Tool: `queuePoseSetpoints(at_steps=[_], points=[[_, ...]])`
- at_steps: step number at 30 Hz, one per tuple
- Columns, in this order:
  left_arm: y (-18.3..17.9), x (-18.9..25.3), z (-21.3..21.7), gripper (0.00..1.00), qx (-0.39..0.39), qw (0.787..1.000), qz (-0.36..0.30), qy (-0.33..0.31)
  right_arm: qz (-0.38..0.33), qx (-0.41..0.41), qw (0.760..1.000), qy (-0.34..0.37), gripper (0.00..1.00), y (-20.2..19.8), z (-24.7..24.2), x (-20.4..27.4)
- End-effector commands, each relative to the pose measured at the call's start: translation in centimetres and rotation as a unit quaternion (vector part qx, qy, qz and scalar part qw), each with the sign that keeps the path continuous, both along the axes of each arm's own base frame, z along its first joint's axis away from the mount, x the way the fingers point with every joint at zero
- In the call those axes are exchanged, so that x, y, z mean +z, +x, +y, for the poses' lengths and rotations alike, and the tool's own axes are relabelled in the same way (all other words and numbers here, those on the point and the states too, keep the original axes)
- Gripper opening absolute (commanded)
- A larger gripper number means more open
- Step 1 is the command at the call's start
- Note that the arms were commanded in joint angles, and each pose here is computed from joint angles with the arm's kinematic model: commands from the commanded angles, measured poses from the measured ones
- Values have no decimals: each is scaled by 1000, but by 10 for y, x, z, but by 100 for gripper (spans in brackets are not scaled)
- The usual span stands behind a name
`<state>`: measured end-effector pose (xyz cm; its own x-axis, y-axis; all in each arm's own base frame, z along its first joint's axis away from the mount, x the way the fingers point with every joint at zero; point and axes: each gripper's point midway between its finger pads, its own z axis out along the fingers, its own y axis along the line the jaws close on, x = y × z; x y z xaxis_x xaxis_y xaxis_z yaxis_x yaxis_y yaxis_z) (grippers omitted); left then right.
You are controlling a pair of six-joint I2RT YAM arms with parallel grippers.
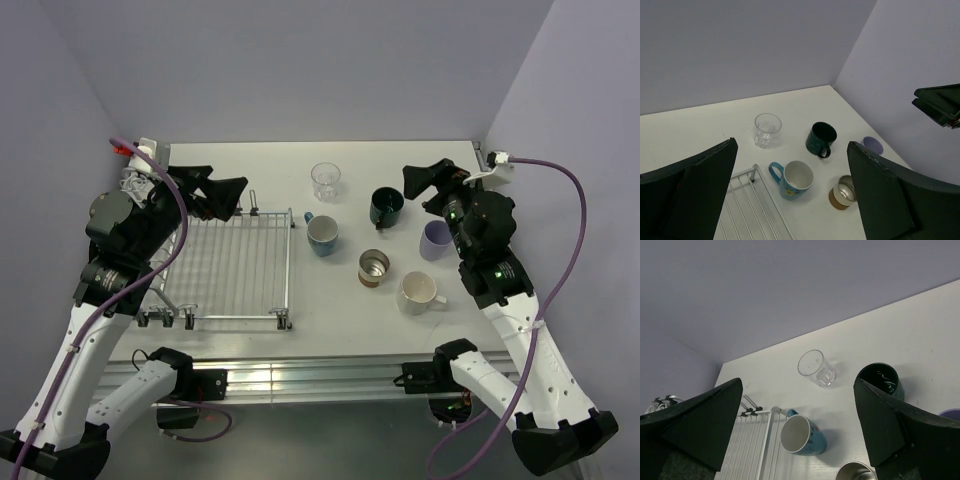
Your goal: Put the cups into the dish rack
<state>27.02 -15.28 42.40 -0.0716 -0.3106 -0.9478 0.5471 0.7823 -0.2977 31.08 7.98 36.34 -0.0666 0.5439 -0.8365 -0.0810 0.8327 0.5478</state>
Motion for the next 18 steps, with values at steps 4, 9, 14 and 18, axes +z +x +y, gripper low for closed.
queuePoseSetpoints(at_steps=[4,9,14,18], points=[[-2,9,2,99,3,1000,-24,-1,-16,4,1000,-25,100,0,0,17],[0,6,3,99,8,1000,-21,0,49,61,994,-73,98,21,27,-12],[2,4,5,99,14,1000,-18,4,119,82,978,-151,93,42,66,-53],[3,3,6,99,21,1000,-19,8,167,122,959,-193,91,56,105,-94]])
